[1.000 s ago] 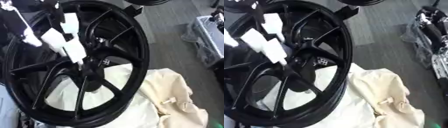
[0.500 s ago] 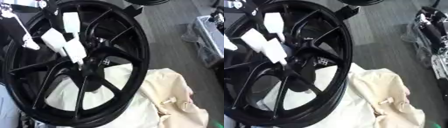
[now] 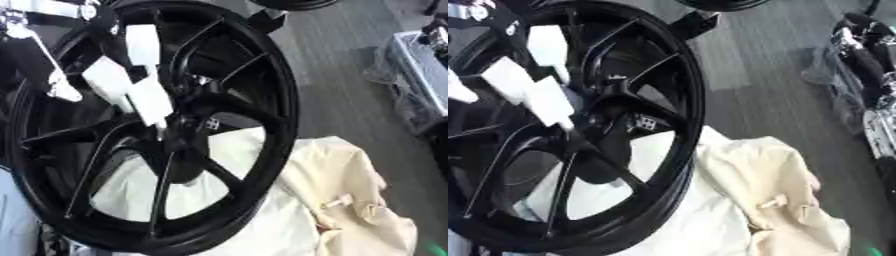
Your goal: Pull the pin out of the wheel hub.
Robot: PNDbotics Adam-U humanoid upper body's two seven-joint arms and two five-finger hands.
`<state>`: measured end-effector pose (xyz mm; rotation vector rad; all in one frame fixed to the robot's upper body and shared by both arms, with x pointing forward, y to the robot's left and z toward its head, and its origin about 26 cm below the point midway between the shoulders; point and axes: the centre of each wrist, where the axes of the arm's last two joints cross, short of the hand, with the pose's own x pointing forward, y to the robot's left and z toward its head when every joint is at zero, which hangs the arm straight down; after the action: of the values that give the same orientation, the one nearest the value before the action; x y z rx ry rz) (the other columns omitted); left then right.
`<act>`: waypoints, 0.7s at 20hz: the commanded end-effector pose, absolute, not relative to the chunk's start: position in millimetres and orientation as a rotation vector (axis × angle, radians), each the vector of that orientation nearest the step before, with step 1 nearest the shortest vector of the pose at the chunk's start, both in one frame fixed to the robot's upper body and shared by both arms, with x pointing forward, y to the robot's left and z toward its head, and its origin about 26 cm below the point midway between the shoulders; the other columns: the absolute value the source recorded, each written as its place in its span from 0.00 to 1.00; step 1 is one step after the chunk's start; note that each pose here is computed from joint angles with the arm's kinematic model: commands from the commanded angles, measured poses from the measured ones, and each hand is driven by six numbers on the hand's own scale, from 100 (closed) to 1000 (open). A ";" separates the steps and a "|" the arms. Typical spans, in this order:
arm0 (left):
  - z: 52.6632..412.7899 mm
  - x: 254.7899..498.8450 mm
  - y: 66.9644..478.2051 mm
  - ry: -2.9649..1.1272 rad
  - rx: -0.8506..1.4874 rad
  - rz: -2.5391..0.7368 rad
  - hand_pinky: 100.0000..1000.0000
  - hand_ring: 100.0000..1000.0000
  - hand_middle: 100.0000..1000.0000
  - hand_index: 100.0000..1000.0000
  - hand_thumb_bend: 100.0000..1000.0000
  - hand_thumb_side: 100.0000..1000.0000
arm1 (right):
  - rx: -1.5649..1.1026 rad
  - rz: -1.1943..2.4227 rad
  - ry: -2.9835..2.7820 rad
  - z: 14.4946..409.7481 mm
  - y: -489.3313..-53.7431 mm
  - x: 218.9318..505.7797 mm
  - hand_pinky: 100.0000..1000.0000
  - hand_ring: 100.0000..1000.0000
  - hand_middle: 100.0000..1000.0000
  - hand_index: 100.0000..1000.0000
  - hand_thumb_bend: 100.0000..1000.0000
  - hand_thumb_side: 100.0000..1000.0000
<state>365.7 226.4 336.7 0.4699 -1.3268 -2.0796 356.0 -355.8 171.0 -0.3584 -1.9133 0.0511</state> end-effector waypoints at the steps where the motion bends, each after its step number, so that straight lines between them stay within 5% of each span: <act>1: 343.8 363.3 231.6 -1.320 0.513 -2.084 0.72 0.70 0.59 0.66 0.43 0.00 | -0.380 0.052 -1.934 180.1 -360.4 355.5 0.97 0.76 0.67 0.81 0.00 0.40; 14: 351.7 358.6 231.9 -1.362 0.543 -2.095 0.60 0.52 0.35 0.37 0.08 0.00 | -0.381 0.043 -1.927 177.1 -361.3 355.0 0.97 0.76 0.67 0.81 0.00 0.41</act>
<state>364.2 226.7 337.0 0.4853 -1.3365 -2.0991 356.1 -356.8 168.9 -0.3605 -1.9074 0.0462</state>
